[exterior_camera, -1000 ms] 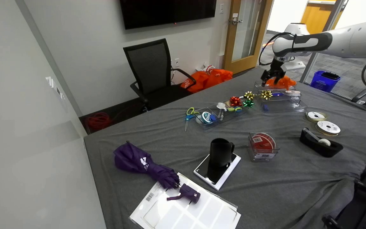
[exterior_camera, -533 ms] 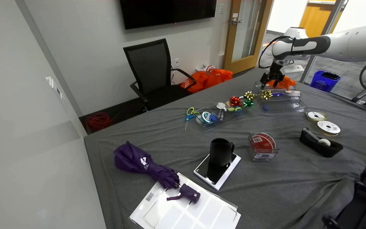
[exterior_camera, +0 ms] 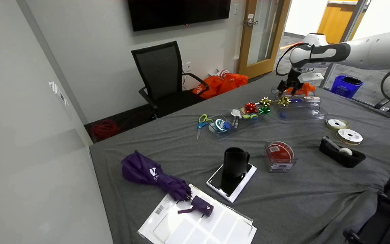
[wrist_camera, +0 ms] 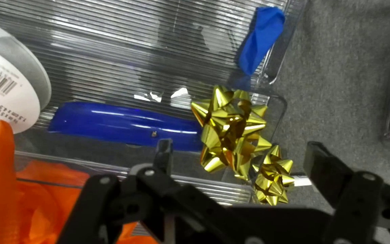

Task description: Move the green and yellow ribbons to the left tray

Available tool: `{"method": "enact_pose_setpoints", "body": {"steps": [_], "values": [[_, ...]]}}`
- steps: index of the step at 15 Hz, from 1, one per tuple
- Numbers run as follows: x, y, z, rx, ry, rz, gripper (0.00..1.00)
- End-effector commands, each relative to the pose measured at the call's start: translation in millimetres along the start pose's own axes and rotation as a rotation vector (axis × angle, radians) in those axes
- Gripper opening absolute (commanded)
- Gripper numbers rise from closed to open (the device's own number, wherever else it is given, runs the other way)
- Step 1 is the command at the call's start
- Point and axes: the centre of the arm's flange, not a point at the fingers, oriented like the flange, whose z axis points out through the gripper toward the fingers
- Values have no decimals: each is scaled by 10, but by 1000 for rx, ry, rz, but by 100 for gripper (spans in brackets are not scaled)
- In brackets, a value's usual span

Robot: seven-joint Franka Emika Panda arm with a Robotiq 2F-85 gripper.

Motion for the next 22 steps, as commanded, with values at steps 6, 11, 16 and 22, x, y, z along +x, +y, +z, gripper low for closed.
{"method": "enact_pose_setpoints", "body": {"steps": [6,11,16,22], "values": [[148,79,158,2,34,33,67],[134,102,198,2,56,32,29],[115,115,176,0,70,27,0],[32,61,13,32,90,8,0]]}}
